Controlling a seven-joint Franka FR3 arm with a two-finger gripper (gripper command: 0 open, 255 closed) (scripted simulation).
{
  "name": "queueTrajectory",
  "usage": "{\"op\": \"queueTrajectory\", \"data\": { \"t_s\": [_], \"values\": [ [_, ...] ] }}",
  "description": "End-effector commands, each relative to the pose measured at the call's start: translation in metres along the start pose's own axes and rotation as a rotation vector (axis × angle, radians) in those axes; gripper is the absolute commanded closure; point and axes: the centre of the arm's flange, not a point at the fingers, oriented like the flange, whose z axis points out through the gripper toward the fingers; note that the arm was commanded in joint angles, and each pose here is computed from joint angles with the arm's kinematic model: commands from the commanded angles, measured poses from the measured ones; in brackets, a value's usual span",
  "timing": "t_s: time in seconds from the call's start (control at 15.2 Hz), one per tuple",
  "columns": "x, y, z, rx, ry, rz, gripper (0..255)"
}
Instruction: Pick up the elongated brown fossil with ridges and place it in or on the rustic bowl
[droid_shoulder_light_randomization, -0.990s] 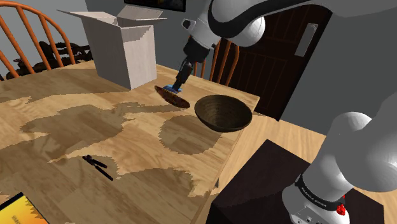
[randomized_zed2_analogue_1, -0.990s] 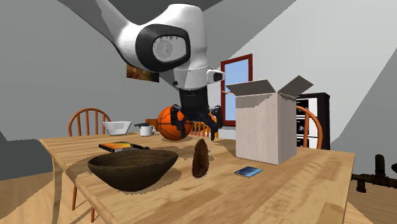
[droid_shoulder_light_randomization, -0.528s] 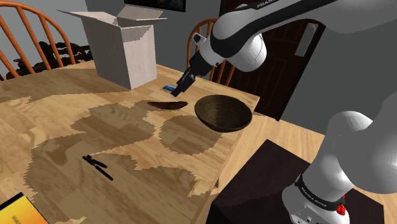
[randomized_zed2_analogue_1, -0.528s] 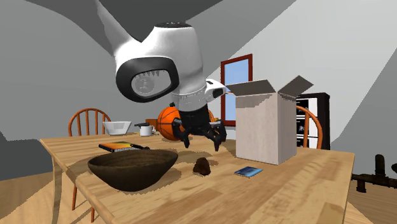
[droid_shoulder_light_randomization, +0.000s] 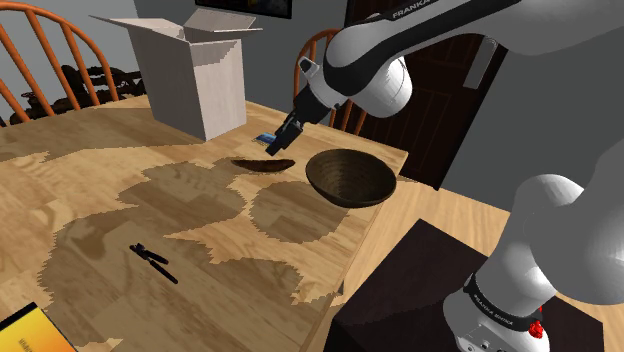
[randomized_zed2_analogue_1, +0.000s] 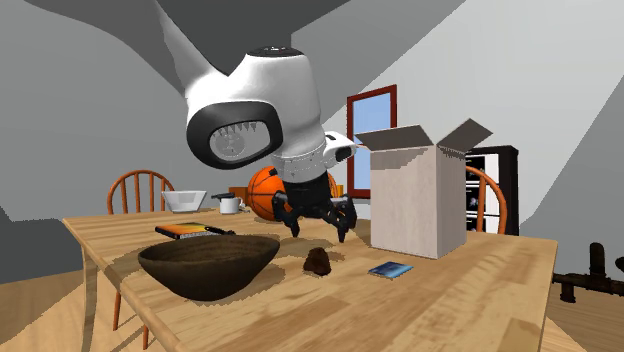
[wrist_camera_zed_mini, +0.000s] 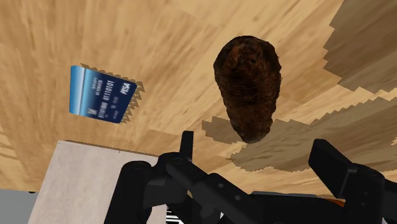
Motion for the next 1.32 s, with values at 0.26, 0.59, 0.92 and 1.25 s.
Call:
{"op": "queueTrajectory", "data": {
  "t_s": [0.26,0.59,0.92,1.25],
  "values": [
    [0.0,0.0,0.0,0.0,0.0,0.0,255],
    [0.0,0.0,0.0,0.0,0.0,0.0,255],
    [0.099,-0.013,0.054,0.044,-0.555,-0.169,0],
    [0.085,-0.013,0.077,0.044,-0.555,-0.169,0]
  ]
}}
